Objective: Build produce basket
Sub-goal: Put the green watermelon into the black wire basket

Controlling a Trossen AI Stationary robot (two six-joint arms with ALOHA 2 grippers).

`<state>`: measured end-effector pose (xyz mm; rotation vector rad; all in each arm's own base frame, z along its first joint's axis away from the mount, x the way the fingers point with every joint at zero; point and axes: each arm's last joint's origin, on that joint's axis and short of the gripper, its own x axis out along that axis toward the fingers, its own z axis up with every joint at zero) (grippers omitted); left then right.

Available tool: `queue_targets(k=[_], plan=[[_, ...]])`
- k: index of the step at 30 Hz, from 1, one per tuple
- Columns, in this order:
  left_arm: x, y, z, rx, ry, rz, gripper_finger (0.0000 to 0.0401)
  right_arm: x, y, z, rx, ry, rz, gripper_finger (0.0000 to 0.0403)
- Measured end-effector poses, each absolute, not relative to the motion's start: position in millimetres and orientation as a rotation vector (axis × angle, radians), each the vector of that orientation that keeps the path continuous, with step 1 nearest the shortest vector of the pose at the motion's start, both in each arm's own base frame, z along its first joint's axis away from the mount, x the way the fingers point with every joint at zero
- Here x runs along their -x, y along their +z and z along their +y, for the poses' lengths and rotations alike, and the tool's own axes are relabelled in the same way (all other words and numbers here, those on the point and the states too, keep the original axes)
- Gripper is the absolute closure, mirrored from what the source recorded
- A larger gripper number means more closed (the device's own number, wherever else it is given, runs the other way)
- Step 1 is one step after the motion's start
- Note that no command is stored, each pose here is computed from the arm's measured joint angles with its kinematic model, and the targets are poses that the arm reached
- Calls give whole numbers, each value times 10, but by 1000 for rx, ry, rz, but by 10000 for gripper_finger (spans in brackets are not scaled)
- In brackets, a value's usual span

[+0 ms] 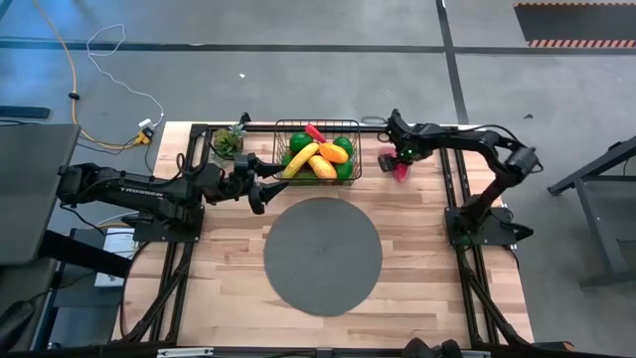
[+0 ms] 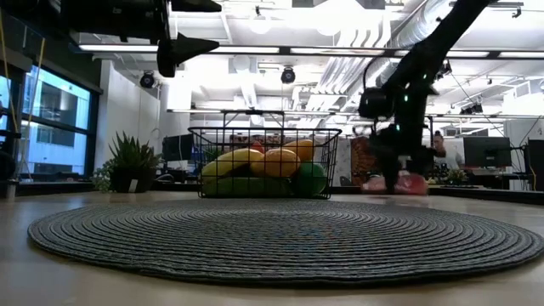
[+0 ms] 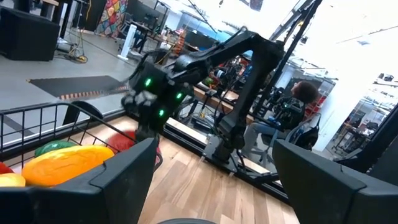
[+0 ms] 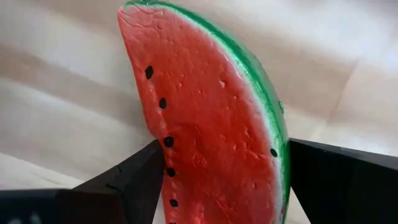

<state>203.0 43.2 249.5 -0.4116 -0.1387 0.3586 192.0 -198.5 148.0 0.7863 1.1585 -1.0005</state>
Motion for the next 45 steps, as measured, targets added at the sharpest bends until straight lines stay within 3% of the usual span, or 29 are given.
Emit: queue_targets(k=[10, 21, 33, 45], plan=[[-2031, 2488, 433, 403, 361, -130, 91, -1769, 2177, -1863, -685, -946, 877, 131], [-2030, 2489, 433, 403, 363, -131, 91, -1571, 3053, -1168, -556, -538, 451, 131], [-2032, 2539, 417, 488, 291, -184, 91, -1594, 2853, -496, -622, -69, -154, 131], [-2089, 2789, 416, 417, 247, -203, 91, -1695, 2810, -341, -400, -4, -100, 131]])
